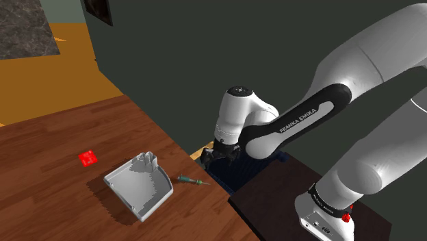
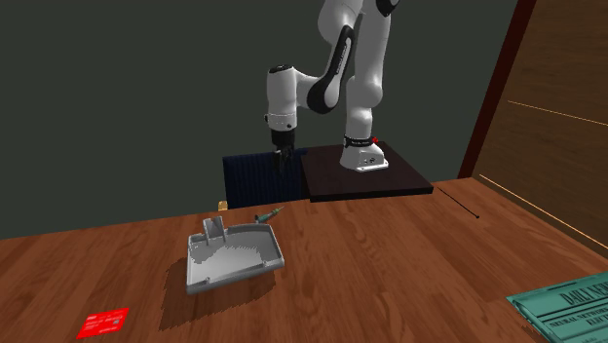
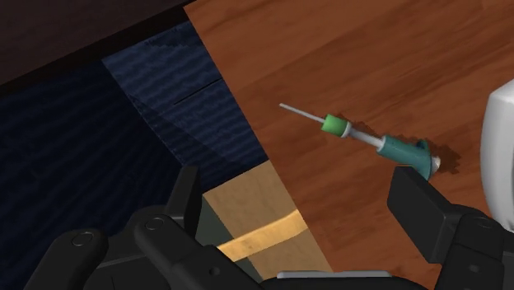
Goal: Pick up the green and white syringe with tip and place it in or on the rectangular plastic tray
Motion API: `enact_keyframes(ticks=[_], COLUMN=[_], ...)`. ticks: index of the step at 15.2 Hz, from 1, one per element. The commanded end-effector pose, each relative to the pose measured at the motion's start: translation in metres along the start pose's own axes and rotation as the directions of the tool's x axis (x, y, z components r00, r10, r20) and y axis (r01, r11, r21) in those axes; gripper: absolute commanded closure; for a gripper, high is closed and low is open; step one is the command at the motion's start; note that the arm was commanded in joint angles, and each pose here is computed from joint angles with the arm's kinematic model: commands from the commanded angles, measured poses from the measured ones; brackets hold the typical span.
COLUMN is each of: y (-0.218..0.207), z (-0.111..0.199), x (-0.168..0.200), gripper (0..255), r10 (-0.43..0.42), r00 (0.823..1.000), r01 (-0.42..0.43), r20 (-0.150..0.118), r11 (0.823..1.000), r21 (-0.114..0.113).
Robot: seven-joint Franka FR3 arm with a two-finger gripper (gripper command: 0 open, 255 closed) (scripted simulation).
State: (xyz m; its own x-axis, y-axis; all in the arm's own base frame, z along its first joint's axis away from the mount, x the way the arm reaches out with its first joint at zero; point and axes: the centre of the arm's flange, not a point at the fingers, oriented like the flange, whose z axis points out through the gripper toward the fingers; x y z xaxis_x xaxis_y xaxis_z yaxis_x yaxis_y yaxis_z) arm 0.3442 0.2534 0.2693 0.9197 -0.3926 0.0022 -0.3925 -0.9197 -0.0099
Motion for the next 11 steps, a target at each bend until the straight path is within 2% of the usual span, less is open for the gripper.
enact_keyframes(ticks=[1, 7, 8, 11], y=[-0.0004, -0.0004, -0.0004, -0.0004], z=[0.0032, 0.0032, 0.0032, 0.0032], x=[-0.0008, -0.0008, -0.0008, -0.0008], gripper=[0, 0, 255, 255], r10=[0.000, 0.000, 0.000, 0.000], r00=[1.000, 1.000, 1.000, 1.000], r01=[0.000, 0.000, 0.000, 0.000], r20=[0.000, 0.000, 0.000, 0.000], r11=[1.000, 1.000, 1.000, 1.000], r21=[0.001, 0.001, 0.001, 0.001])
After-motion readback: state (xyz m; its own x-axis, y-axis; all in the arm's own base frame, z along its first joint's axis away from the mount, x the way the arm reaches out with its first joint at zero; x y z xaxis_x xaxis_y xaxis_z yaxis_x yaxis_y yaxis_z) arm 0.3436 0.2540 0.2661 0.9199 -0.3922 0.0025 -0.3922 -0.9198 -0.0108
